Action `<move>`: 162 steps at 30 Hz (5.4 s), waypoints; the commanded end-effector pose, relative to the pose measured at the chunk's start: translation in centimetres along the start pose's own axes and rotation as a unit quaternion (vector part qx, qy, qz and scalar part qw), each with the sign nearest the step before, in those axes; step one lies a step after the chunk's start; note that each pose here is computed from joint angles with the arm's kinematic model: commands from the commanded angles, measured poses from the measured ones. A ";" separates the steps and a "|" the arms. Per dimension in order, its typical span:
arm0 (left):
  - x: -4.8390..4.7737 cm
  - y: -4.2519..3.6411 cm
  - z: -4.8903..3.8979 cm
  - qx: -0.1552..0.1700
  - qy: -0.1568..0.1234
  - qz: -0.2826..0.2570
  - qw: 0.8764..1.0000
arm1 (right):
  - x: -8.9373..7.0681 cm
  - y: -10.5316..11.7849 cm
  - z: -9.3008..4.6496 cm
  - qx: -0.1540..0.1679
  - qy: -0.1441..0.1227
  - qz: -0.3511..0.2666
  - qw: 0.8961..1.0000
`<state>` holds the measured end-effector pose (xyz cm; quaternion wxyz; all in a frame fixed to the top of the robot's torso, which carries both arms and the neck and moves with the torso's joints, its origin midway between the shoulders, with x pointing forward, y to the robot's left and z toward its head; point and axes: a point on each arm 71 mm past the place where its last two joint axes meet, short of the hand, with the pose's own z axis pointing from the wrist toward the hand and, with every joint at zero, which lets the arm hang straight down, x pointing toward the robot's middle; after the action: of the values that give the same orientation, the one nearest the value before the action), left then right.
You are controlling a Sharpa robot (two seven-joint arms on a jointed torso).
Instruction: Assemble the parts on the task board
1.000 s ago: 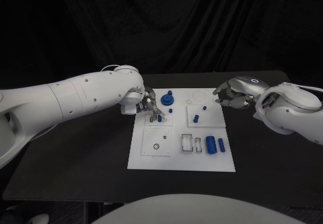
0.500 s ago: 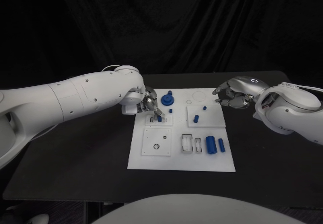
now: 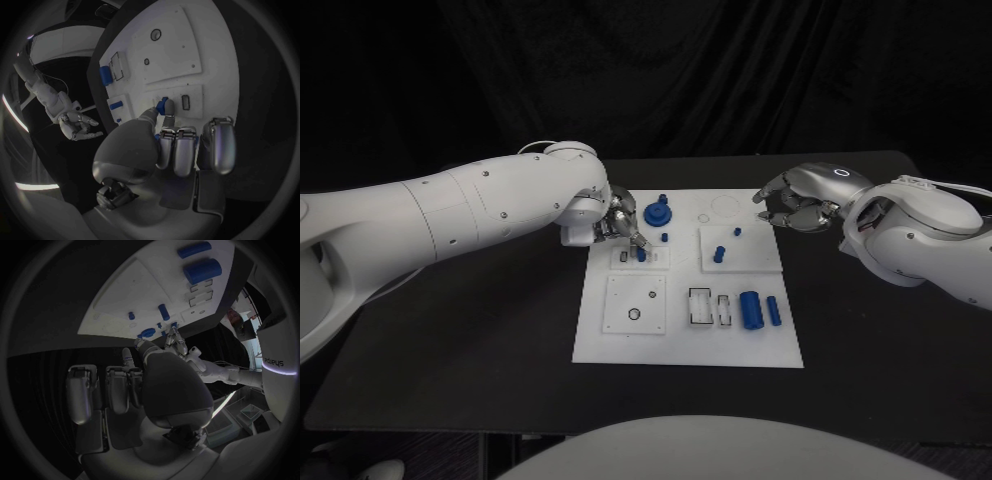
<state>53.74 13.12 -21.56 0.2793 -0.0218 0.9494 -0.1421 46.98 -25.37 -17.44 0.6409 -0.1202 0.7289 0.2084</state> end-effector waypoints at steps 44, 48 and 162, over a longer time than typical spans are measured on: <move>1.44 1.34 -1.93 0.013 -0.082 -0.059 0.995 | 0.1 -0.4 -0.2 0.015 -0.001 0.000 1.000; 1.51 1.46 -2.33 0.022 -0.101 -0.071 0.992 | 0.1 -0.5 -0.2 0.015 -0.001 0.000 1.000; 9.24 3.81 -0.86 0.103 -0.244 -0.094 0.960 | 0.6 -1.4 -1.3 0.028 -0.004 0.013 1.000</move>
<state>45.90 16.14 -26.44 0.5013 -0.1242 0.8174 -0.2550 46.34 -27.07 -17.96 0.6436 -0.0963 0.7321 0.2011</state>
